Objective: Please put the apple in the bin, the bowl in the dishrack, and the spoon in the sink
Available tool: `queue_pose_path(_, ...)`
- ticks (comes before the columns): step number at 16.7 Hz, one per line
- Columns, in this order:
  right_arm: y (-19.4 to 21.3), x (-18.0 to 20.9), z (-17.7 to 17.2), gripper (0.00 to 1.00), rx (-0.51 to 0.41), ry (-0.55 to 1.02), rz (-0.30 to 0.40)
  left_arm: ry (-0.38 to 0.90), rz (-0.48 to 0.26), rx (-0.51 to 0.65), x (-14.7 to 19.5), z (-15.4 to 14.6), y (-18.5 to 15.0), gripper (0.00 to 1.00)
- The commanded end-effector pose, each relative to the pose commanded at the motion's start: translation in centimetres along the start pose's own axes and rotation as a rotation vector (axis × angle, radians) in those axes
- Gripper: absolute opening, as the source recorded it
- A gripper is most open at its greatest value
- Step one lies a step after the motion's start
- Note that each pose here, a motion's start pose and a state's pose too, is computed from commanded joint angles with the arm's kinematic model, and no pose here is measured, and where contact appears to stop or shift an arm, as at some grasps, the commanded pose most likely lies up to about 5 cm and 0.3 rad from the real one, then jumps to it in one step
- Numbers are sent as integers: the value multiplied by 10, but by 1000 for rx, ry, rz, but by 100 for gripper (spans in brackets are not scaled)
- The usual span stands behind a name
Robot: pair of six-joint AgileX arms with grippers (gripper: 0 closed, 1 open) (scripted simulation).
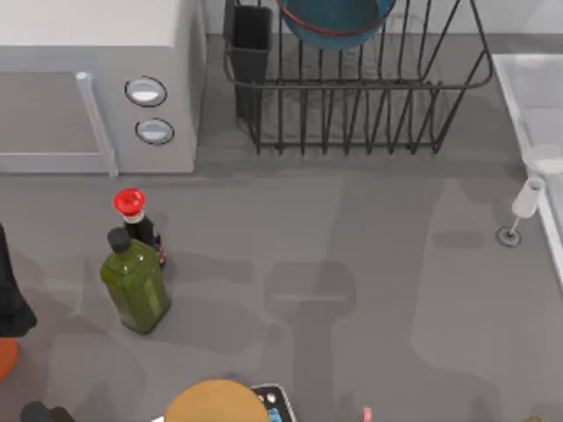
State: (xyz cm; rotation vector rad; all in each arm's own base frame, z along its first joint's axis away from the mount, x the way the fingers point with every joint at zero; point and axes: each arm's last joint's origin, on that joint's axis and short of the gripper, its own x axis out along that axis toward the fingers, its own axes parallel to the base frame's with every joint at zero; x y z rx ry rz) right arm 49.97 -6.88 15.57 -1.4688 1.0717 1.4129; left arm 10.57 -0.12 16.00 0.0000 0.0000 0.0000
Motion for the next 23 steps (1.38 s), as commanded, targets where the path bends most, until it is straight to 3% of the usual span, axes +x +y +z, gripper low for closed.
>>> queue_pose_path(4, 0, 0, 0, 0, 0, 0, 0, 0, 0, 0, 0, 0, 0, 100)
queue_pose_path(17, 0, 0, 0, 98, 0, 0, 0, 0, 0, 0, 0, 0, 0, 100)
queue_pose_path(23, 0, 0, 0, 100, 0, 0, 0, 0, 0, 0, 0, 0, 0, 100)
